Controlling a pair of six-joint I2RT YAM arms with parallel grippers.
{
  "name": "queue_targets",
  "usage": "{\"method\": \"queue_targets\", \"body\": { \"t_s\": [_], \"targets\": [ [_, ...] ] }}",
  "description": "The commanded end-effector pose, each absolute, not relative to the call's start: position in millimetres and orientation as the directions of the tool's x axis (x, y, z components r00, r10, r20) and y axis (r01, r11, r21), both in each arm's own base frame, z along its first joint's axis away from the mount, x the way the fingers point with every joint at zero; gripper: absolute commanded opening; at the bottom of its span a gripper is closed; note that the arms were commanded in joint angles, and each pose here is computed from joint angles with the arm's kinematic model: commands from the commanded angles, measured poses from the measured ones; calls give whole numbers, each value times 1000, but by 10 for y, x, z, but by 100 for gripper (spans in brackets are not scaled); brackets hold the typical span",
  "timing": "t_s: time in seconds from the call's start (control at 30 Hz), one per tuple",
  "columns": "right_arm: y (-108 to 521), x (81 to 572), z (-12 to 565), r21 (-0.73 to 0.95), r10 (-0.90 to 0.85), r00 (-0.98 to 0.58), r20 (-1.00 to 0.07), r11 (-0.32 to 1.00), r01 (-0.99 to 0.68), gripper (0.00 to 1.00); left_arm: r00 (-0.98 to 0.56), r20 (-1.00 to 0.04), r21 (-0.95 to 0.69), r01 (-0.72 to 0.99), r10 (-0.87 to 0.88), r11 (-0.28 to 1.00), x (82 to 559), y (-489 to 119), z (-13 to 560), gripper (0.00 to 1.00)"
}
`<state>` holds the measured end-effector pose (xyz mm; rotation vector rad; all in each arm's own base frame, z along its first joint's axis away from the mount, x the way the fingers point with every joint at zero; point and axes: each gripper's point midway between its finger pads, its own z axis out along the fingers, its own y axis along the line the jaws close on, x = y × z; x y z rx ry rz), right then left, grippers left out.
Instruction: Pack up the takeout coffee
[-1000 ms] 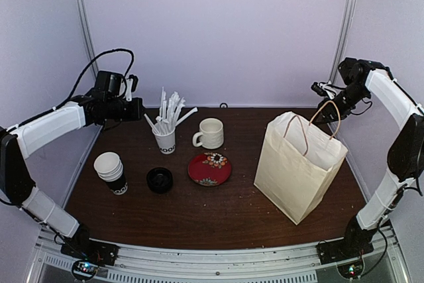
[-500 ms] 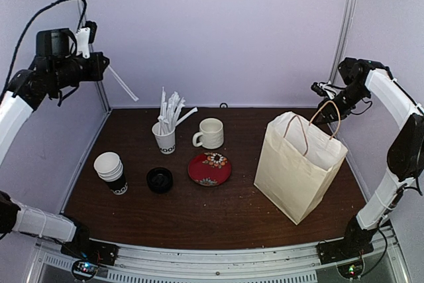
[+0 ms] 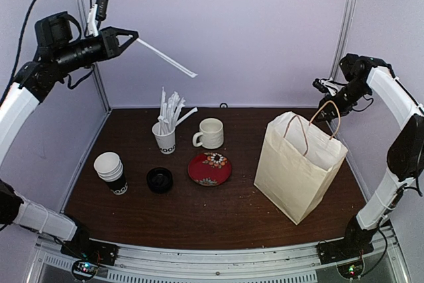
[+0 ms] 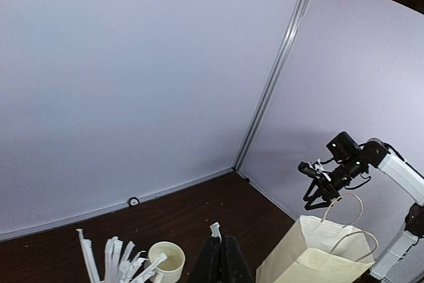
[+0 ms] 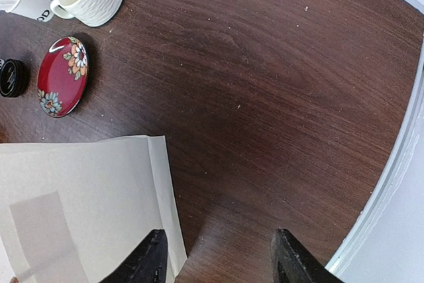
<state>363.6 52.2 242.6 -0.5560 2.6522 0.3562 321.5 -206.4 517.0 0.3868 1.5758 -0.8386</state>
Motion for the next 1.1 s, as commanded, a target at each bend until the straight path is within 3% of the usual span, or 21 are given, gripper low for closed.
{"method": "queue_targets", "body": {
  "t_s": [0.0,0.4,1.07],
  "targets": [
    [455,3596,2435,128,-334,-836,-436,896,-424,57,-219,-937,-327,822,-271,466,3158,-2720,5311,0],
    [456,3548,2400,125,-339,-833,-437,894,-429,57,-378,-891,-419,898,-251,133,3068,-4179,5082,0],
    [428,3513,2382,106,-344,-831,-438,898,-427,57,-631,-769,-638,766,97,-74,2544,-5819,3817,0]
  ]
}}
